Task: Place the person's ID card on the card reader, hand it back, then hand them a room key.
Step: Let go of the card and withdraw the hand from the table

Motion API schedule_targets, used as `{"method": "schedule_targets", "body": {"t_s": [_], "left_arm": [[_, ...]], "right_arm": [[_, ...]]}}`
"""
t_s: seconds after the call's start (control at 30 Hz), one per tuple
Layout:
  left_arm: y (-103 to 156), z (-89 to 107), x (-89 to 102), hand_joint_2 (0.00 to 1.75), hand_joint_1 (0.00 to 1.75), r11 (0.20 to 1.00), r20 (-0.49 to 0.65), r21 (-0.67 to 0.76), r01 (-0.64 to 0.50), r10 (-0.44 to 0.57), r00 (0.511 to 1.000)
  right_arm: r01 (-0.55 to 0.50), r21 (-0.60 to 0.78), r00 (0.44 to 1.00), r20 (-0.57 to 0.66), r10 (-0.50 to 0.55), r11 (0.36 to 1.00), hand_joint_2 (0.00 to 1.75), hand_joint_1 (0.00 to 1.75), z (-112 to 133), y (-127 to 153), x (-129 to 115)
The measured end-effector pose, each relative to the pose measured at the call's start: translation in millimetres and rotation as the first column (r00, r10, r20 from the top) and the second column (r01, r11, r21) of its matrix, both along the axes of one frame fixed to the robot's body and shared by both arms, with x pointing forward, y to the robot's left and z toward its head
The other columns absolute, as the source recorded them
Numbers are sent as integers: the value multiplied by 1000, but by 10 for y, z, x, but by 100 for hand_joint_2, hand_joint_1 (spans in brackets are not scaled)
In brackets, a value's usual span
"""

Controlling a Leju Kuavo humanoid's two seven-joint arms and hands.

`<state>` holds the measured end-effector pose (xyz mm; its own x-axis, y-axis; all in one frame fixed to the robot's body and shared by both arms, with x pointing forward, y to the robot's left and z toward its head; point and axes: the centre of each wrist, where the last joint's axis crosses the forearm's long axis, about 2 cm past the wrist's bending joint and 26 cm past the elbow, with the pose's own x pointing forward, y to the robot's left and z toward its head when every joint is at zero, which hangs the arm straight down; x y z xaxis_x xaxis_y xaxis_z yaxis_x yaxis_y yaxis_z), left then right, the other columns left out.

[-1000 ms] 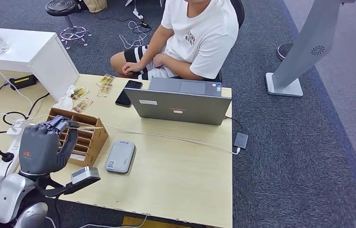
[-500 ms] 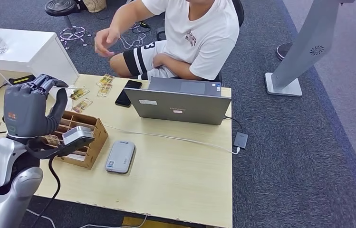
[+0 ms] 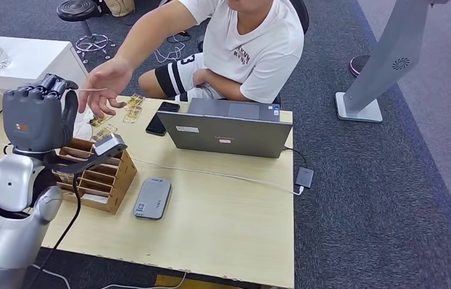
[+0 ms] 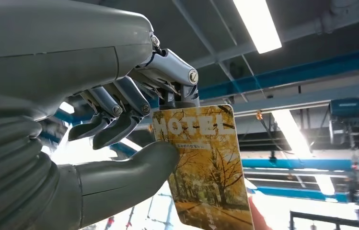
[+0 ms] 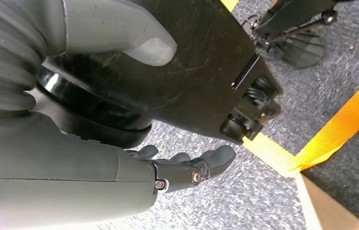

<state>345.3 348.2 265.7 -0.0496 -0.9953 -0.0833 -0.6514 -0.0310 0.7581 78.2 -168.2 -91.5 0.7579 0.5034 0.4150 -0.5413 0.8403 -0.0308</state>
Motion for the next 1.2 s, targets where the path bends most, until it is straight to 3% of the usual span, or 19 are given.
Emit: {"method": "schedule_targets", "body": {"t_s": [0.1, 0.23, 0.47, 0.6, 0.77, 0.87, 1.0, 1.2], "left_arm": [[48, -31, 248, 175, 175, 996, -46, 59, -67, 69, 997], [88, -88, 447, 0, 175, 991, -113, 76, -112, 120, 986], [102, -286, 552, 0, 175, 986, -202, 79, -146, 159, 966], [98, -349, 558, 175, 0, 986, -221, 74, -151, 164, 961], [67, -443, 510, 175, 0, 988, -184, 66, -136, 146, 972], [20, -502, 387, 175, 0, 995, -127, 52, -86, 92, 988], [-51, -530, 16, 175, 0, 998, 2, -18, 53, -53, 999], [55, -442, -566, 175, 0, 942, 162, -170, 288, -261, 952]], "right_arm": [[-24, 5, 1000, 3, 24, 1000, 175, 0, 9, 10, 35], [-40, 3, 999, 5, 40, 999, 175, 0, 13, 17, 48], [-55, -1, 998, 8, 55, 998, 175, 0, 16, 25, 54], [-59, -3, 998, 9, 59, 998, 175, 0, 17, 27, 55], [-54, -5, 998, 8, 54, 999, 175, 0, 17, 27, 55], [-36, -5, 999, 9, 36, 999, 175, 0, 15, 26, 46], [-8, -14, 1000, 6, 8, 1000, 175, 0, 7, 20, 10], [25, -16, 1000, 6, -25, 1000, 175, 0, -8, -3, -48]]}}
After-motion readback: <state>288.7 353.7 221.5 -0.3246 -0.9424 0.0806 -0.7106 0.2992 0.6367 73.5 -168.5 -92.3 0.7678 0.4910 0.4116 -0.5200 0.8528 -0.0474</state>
